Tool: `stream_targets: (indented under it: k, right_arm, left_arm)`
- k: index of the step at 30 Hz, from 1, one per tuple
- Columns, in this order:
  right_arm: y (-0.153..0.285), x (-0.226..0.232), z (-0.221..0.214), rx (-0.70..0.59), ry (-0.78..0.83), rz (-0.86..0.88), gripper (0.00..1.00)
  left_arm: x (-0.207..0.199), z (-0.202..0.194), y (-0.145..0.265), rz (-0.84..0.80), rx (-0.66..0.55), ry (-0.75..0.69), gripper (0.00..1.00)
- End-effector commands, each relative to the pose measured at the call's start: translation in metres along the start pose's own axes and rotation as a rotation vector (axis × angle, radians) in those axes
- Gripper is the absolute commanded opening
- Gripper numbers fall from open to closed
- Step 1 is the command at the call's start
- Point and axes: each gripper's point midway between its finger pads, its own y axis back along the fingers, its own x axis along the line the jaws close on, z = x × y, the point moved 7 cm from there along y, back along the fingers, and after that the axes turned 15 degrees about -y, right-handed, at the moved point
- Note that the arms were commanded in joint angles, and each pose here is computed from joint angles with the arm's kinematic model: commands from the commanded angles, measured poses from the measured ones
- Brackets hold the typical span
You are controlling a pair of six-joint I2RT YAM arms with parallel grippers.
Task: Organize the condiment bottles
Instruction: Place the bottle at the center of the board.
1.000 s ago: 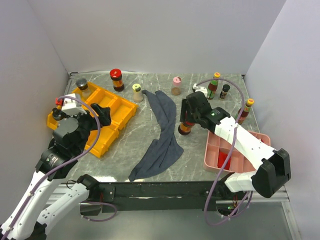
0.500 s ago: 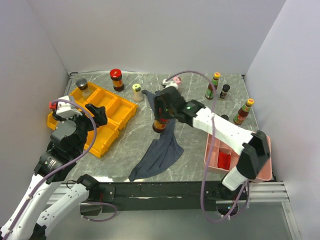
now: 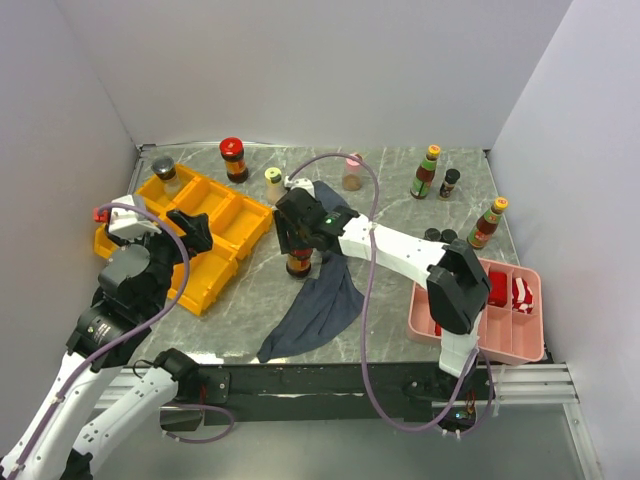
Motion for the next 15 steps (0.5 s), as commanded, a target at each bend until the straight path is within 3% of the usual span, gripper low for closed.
stream_targets:
  k: [1, 8, 10, 15]
  right_arm:
    - [0.012, 0.027, 0.037, -0.165, -0.052, 0.071, 0.54]
    - [0.018, 0.027, 0.036, -0.166, -0.052, 0.079, 0.76]
    - [0.024, 0.027, 0.037, -0.162, -0.053, 0.094, 0.87]
    - [0.043, 0.021, 0.034, -0.155, -0.059, 0.128, 0.96]
  left_arm:
    - [0.0, 0.006, 0.0, 0.012, -0.031, 0.022, 0.99]
    - [-0.001, 0.004, -0.003, 0.018, -0.016, 0.021, 0.99]
    - [-0.001, 0.003, -0.004, 0.017, -0.013, 0.02, 0.99]
    - [-0.003, 0.001, -0.007, 0.02, -0.003, 0.013, 0.99]
